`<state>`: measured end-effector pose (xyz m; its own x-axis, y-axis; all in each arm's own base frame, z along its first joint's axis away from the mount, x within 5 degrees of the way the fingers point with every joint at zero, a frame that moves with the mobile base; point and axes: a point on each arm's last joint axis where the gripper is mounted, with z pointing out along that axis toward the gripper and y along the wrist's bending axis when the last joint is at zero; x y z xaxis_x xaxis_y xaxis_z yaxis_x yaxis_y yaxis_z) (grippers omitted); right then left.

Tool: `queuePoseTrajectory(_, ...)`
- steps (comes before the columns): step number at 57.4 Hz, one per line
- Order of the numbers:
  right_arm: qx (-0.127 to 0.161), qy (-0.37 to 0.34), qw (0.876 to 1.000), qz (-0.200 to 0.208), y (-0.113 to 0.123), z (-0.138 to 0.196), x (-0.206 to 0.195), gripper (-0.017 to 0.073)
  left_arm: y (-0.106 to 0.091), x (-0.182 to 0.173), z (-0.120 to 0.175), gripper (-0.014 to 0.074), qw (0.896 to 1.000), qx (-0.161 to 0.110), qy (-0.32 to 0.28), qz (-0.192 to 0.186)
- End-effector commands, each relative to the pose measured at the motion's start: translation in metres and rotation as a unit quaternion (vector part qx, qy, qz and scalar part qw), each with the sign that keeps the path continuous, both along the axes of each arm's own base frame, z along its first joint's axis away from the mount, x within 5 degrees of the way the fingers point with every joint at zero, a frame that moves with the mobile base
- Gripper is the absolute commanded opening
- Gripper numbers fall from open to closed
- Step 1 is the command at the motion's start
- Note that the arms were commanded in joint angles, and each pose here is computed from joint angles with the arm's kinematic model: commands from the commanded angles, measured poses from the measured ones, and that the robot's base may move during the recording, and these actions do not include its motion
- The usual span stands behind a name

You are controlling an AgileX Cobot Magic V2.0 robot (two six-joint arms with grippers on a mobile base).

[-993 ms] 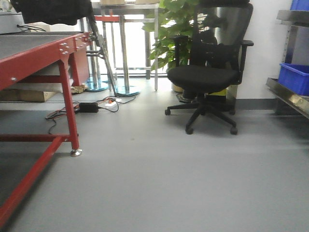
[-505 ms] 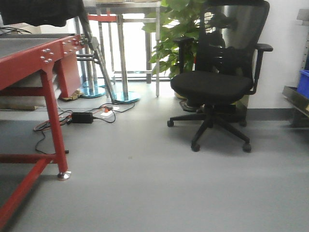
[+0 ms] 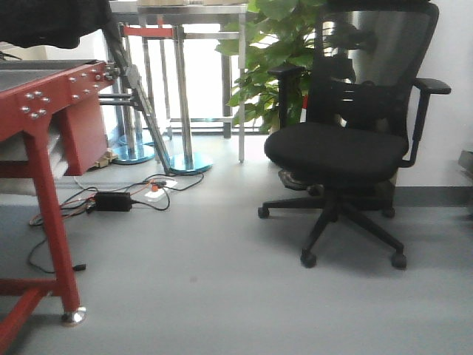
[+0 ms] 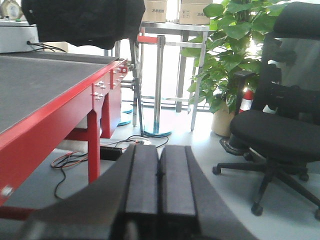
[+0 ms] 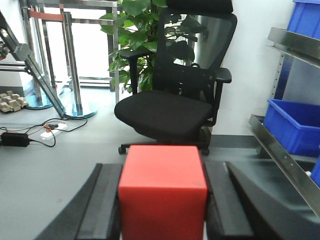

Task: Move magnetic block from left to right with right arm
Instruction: 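Turn the base past the chair and plant toward the other table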

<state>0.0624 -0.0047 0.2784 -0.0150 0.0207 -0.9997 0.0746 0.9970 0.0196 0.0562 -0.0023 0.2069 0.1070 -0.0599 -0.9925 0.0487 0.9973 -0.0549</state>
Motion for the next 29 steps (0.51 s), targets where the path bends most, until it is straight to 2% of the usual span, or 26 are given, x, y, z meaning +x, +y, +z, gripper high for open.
queuePoseTrajectory(1, -0.012, -0.051, 0.999, -0.004, -0.0005, 0.0170, -0.0002, 0.0253, 0.0007, -0.0018, 0.0081, -0.0126, 0.999, -0.004, -0.048, 0.002)
queuePoseTrajectory(29, -0.012, -0.051, 0.999, -0.004, -0.0005, 0.0170, -0.0002, 0.0253, 0.0007, -0.0018, 0.0081, -0.0126, 0.999, -0.004, -0.048, 0.002)
